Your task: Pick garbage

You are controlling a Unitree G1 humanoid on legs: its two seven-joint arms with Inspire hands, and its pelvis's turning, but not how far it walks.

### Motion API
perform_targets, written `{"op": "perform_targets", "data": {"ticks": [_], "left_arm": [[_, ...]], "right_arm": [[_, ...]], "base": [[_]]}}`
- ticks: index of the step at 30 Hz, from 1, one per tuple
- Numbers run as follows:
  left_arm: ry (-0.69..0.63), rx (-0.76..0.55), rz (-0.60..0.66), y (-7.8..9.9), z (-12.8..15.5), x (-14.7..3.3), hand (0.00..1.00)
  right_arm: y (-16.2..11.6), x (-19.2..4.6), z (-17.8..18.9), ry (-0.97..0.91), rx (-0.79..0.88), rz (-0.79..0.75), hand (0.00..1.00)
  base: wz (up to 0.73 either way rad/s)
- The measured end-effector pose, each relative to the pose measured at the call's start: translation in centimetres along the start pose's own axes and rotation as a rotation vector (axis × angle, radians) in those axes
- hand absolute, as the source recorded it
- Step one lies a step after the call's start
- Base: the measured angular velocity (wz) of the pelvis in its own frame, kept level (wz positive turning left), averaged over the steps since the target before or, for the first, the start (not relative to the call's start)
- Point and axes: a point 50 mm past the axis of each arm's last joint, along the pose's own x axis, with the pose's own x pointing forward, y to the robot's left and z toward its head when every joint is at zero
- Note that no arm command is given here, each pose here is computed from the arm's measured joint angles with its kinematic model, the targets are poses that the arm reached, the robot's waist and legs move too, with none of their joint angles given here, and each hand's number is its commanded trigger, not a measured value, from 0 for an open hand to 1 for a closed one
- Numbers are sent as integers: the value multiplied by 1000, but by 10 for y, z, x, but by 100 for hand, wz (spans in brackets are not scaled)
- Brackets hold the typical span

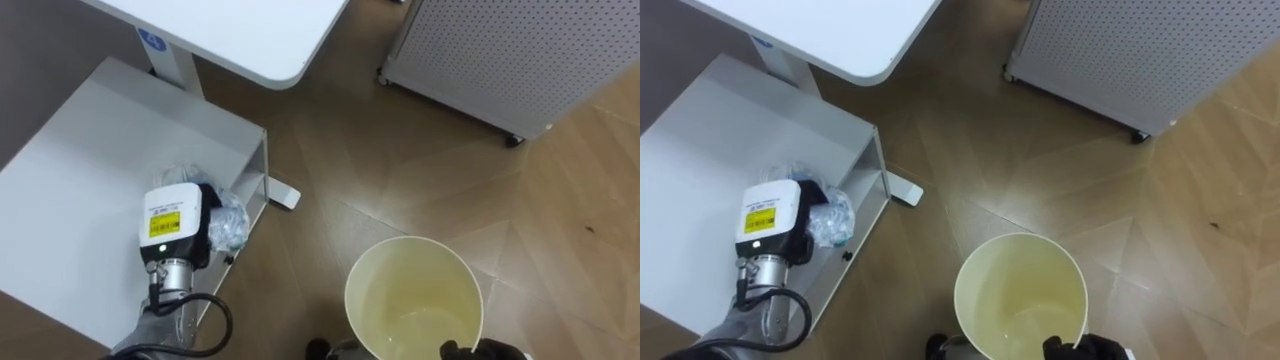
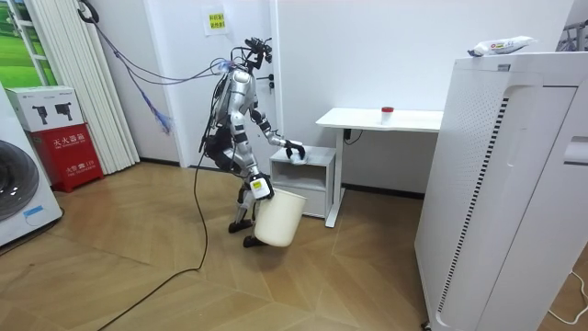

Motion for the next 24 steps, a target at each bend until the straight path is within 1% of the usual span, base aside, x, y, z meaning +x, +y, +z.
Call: {"op": "perform_targets", "data": {"ticks": [12,18,20,21,23,24], "left_arm": [[4,-24,7,-2,5,-2,100],[66,-192,27,-4,11,-5,100],[91,-297,28,-7,16,-9,100],[98,-326,26,-8,18,-11,100],[113,-444,1,-14,29,-19,100],[110,-463,-14,-17,31,-22,100]], "right_arm": [[0,0,1,3,-5,2,100],[3,-1,3,-24,-13,-13,100],[8,-1,3,-38,-16,-14,100],[9,-1,3,-40,-15,-12,100],[15,-2,2,-48,-18,4,100],[16,-2,1,-48,-19,10,100]], "base": [[0],[0],[0],[0],[0],[-4]]}}
